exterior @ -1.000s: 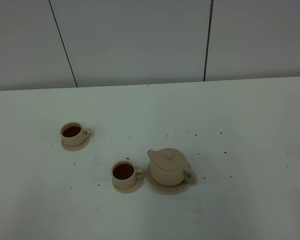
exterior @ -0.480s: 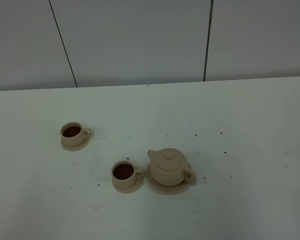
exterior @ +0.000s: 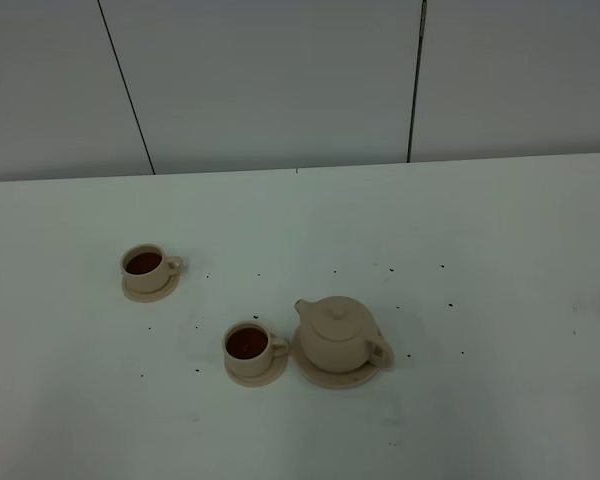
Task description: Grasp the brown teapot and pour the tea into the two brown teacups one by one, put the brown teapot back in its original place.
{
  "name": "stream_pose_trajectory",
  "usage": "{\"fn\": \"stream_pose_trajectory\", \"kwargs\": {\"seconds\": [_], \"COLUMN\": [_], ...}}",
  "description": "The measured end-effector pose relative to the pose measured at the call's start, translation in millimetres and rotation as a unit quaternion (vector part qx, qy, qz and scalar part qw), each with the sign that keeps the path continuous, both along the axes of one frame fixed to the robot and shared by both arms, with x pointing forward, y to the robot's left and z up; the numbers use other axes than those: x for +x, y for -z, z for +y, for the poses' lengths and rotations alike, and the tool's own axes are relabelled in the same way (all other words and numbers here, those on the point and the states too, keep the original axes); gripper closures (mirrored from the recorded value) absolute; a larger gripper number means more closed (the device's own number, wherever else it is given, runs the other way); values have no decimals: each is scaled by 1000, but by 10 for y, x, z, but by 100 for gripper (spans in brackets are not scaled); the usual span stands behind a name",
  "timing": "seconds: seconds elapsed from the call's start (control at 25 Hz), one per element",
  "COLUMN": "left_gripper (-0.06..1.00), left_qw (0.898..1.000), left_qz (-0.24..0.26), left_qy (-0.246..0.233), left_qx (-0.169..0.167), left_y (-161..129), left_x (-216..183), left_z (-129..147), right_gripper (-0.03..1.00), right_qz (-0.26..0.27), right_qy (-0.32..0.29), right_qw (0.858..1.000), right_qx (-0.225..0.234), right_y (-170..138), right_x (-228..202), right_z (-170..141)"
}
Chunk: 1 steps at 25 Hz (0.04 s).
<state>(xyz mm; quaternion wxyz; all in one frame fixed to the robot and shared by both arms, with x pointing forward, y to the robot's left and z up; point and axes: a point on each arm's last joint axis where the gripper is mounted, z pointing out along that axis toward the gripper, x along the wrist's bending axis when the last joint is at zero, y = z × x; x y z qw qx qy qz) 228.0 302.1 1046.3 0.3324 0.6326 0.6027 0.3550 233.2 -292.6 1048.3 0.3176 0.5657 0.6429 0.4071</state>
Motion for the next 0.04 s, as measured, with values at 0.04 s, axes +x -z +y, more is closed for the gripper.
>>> {"fn": "stream_pose_trajectory", "kwargs": {"seconds": [0.04], "left_gripper": [70], "left_qw": [1000], "left_qz": [0], "left_qy": [0], "left_qx": [0], "left_y": [0], "left_x": [0], "left_z": [0], "right_gripper": [54], "right_qz": [0], "right_qy": [0], "right_qw": [1000], "right_qx": [0], "right_y": [0], "right_x": [0], "right_z": [0]}}
